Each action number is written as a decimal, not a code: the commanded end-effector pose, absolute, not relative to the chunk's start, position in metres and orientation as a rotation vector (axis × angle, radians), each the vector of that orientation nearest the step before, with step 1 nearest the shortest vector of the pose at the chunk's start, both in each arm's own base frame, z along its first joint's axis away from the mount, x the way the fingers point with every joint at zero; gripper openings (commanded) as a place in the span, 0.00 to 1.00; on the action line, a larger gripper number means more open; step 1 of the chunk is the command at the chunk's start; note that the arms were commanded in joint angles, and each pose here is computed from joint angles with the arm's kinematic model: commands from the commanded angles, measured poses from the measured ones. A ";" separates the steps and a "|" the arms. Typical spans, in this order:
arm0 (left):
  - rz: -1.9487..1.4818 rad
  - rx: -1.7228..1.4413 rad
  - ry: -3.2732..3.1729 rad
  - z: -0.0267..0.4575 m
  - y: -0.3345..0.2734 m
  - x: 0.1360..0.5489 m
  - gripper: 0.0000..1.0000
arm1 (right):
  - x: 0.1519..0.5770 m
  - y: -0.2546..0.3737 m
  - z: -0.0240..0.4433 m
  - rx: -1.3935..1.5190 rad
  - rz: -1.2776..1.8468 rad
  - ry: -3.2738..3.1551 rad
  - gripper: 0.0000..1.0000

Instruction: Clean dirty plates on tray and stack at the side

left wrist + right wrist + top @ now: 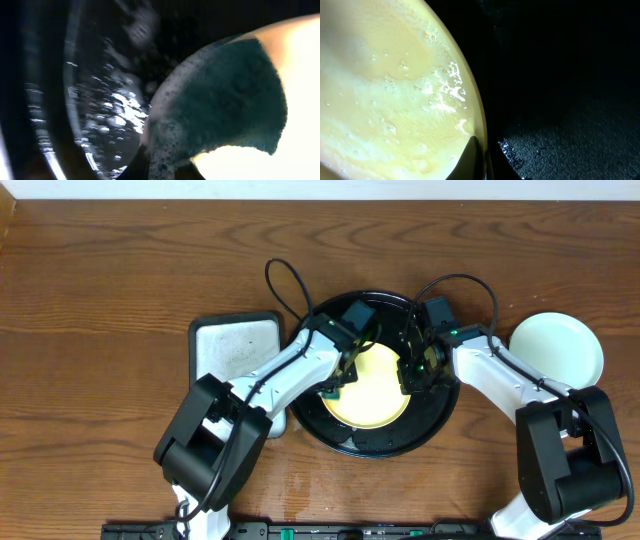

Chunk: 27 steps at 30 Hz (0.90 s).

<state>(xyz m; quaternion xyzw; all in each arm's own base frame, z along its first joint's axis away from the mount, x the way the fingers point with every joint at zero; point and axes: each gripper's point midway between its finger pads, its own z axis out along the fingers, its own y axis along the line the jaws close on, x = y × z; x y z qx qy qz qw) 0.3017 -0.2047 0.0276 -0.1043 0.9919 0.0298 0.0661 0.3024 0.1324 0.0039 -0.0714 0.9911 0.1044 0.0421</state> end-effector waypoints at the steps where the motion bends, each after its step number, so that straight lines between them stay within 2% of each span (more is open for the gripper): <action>1: 0.413 -0.309 2.847 0.041 -0.158 0.326 0.08 | 0.294 0.116 -0.012 -0.226 0.180 3.084 0.01; 14: 0.277 -0.286 2.926 0.109 -0.160 0.309 0.08 | 0.295 0.117 -0.012 -0.226 0.181 3.081 0.01; 22: 0.314 -0.422 2.864 0.169 -0.083 0.292 0.08 | 0.295 0.116 -0.012 -0.225 0.181 3.082 0.01; 24: 0.328 -0.492 2.857 0.170 -0.064 0.289 0.08 | 0.295 0.116 -0.012 -0.225 0.181 3.082 0.01; 27: 0.363 -0.624 2.882 0.143 -0.031 0.281 0.08 | 0.294 0.118 -0.012 -0.235 0.182 3.082 0.01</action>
